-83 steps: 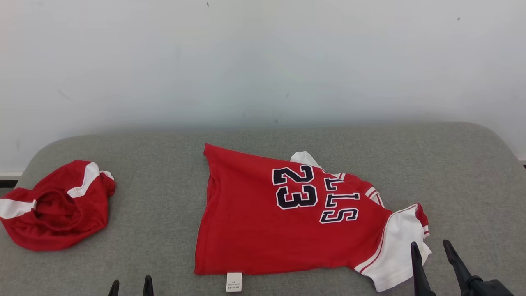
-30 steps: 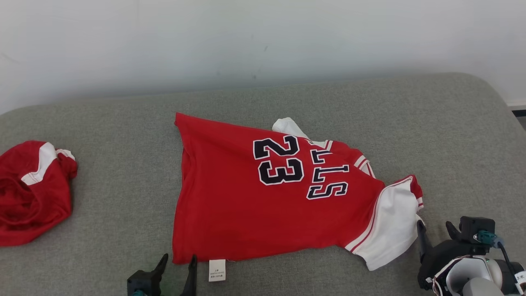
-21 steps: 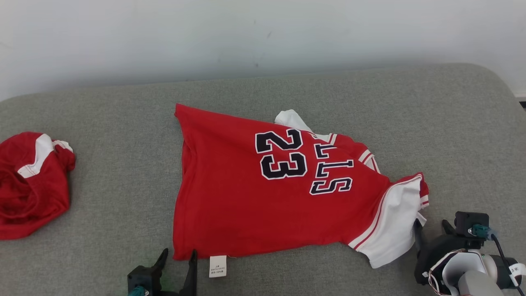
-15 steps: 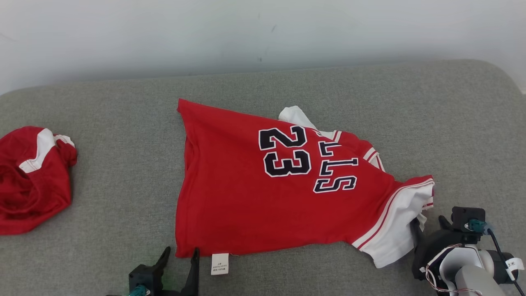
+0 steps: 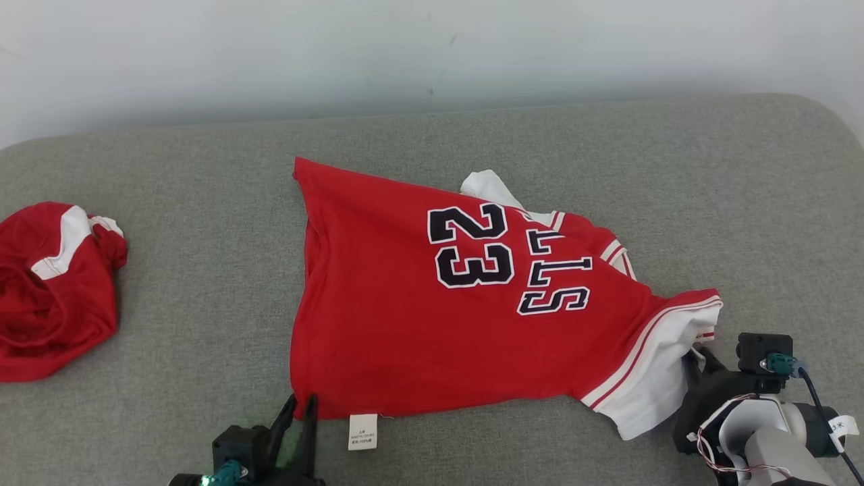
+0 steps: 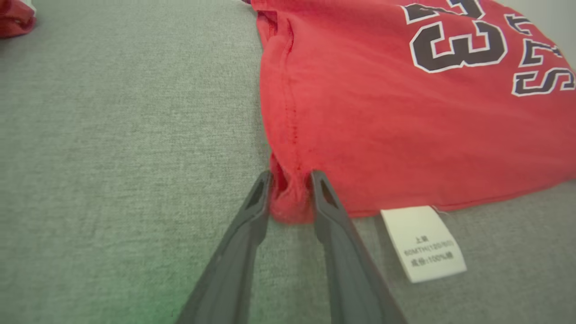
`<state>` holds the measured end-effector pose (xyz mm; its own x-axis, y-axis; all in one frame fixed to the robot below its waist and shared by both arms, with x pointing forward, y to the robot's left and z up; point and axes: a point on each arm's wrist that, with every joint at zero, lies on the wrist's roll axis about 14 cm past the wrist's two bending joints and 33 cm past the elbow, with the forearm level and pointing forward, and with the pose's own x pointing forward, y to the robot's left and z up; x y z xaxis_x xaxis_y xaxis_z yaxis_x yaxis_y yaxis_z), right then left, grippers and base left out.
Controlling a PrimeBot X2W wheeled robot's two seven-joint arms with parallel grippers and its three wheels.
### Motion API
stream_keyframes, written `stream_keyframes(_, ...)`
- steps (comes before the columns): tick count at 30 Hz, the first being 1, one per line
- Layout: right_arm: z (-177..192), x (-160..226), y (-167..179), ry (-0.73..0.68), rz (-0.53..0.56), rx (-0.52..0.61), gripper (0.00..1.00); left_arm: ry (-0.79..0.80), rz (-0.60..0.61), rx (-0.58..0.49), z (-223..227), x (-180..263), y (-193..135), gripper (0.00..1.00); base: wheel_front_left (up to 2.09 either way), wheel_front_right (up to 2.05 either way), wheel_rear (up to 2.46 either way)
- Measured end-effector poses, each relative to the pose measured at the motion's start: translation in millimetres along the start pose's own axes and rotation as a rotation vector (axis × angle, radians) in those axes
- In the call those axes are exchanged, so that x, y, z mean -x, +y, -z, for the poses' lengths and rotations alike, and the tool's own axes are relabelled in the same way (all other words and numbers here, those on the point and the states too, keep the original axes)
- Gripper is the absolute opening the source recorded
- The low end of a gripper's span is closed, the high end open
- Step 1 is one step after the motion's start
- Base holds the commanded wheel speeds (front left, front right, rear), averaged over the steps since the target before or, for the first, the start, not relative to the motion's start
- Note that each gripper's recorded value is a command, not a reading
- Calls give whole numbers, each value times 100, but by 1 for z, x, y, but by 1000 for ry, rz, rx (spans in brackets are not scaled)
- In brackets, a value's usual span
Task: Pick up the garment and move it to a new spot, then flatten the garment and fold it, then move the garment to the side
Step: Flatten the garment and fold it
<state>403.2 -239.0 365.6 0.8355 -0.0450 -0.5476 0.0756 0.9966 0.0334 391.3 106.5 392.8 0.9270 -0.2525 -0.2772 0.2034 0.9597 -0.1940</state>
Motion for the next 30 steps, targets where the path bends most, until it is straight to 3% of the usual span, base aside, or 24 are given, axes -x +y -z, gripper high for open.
stream_keyframes(1,0,0,1,0,-2,-1,25,-6,-1,1,-2,0,0,31,0,0,0)
stream_keyframes(2,0,1,0,1,-2,-3,6,-12,-2,2,-4,0,0,16,0,0,0)
stream_keyframes(3,0,1,0,-2,-3,-6,0,-19,-3,4,-6,0,0,5,0,0,0)
stream_keyframes(4,1,2,1,-3,-4,-6,0,-21,-4,5,-6,2,1,0,0,0,0)
stream_keyframes(11,2,13,-5,-29,6,-35,0,-27,-24,24,-4,15,3,0,0,0,0)
stream_keyframes(18,-23,30,-16,-147,21,-82,0,-145,-16,104,-39,20,-1,0,0,0,0)
stream_keyframes(24,-85,48,-10,-333,-30,-200,0,-220,28,219,-70,15,-13,0,0,0,0)
stream_keyframes(30,-173,62,16,-470,-170,-269,0,-278,151,296,-142,-23,-30,0,0,0,0)
